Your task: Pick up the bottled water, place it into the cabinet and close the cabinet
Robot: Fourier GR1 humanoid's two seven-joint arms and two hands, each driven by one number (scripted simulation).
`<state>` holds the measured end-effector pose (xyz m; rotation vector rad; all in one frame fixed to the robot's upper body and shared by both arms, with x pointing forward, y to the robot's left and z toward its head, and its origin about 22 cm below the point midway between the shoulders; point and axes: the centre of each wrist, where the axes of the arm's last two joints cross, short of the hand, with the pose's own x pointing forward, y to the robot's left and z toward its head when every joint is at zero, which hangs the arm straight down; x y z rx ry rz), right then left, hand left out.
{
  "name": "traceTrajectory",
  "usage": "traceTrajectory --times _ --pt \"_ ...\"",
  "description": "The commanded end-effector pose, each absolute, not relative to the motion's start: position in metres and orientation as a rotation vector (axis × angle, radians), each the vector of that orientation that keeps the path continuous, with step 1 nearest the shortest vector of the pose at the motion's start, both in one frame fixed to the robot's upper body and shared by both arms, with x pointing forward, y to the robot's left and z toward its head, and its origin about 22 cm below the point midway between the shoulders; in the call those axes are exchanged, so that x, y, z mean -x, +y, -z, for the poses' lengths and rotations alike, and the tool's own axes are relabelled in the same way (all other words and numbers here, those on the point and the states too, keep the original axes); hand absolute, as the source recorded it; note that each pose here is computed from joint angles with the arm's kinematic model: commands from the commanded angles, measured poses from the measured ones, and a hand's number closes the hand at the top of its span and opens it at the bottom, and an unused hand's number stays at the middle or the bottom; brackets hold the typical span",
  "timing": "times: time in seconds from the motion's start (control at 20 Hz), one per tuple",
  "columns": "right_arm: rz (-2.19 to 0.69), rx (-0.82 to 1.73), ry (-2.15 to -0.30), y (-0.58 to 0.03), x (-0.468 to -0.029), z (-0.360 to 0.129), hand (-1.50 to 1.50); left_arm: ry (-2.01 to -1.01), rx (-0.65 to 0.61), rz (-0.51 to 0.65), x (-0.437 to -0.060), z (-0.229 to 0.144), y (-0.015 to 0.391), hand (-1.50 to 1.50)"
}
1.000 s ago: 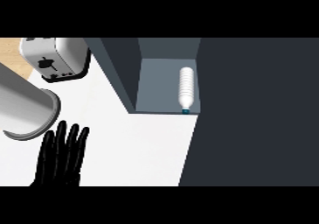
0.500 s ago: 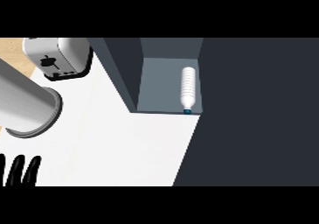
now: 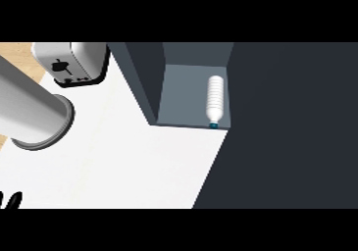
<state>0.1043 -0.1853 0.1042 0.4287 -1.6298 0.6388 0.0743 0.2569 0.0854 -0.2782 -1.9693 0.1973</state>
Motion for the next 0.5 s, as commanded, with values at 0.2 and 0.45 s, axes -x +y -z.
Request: traceTrajectory --times 0.2,0.45 --pt "-0.527 -0.673 -1.663 -0.125 -0.134 -0.116 1.50 -1.985 0.338 -0.206 -0.059 -0.094 0.282 -1.50" --pt "-0.502 -0.658 -1.637 -0.100 -0.168 -0.125 1.50 -1.970 0.335 -0.228 -0.043 -0.095 0.301 -1.50"
